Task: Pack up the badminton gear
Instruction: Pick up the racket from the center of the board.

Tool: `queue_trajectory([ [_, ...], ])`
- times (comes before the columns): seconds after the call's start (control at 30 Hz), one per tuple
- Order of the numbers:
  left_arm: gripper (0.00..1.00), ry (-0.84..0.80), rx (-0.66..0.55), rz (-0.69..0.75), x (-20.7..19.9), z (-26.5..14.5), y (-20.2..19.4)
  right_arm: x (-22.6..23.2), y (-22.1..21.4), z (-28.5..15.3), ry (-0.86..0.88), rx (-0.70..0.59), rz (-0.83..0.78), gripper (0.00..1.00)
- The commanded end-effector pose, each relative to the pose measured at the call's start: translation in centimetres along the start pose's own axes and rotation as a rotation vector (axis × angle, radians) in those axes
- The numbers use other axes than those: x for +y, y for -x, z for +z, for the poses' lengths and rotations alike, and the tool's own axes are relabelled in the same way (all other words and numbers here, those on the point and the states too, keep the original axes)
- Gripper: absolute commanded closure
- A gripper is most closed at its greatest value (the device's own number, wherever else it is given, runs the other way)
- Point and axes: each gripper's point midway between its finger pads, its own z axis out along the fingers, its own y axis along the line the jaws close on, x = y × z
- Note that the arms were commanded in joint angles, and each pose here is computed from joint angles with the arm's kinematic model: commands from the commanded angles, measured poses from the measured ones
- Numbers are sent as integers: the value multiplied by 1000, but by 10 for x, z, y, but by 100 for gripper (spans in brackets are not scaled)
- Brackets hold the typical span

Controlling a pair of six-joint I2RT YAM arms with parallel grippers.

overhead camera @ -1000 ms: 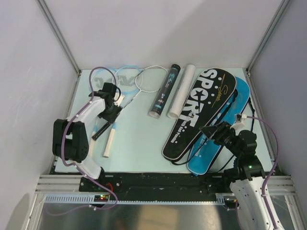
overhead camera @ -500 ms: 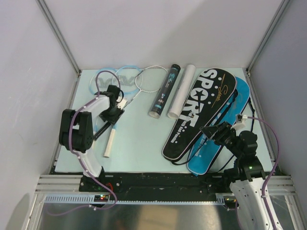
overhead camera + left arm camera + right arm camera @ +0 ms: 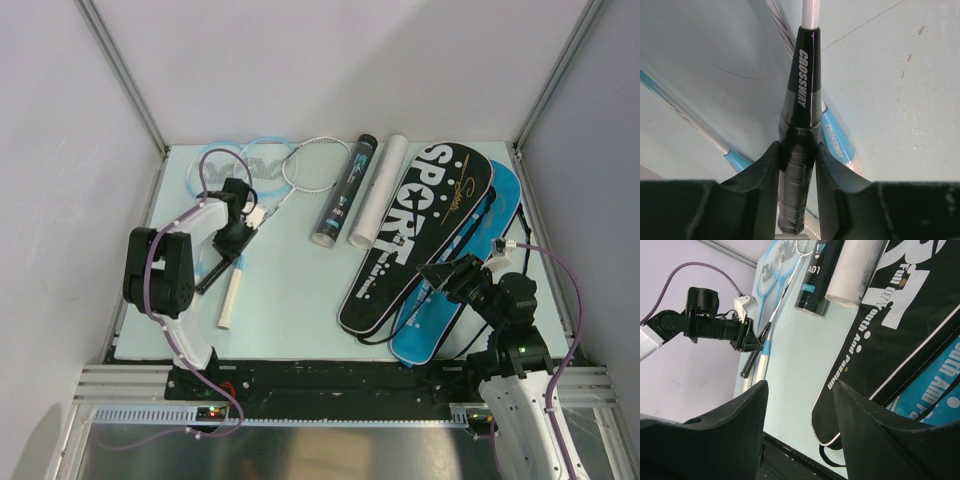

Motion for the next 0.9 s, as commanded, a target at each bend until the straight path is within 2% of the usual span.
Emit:
queue_trajectory([
  [0.0,98,13,-171,-76,5,-40,28,21,15,-5,49,-37,-24,40],
  [0.13,100,18,-268,-139,8,-69,45,18,13,-2,34,-22,-8,40],
  [0.37,100,23,-373,-261,6,-105,55,13,13,0,10,-20,9,40],
  [0.87,100,-72,-645,-277,-52,-194,58,17,14,9,8,-18,80,41],
])
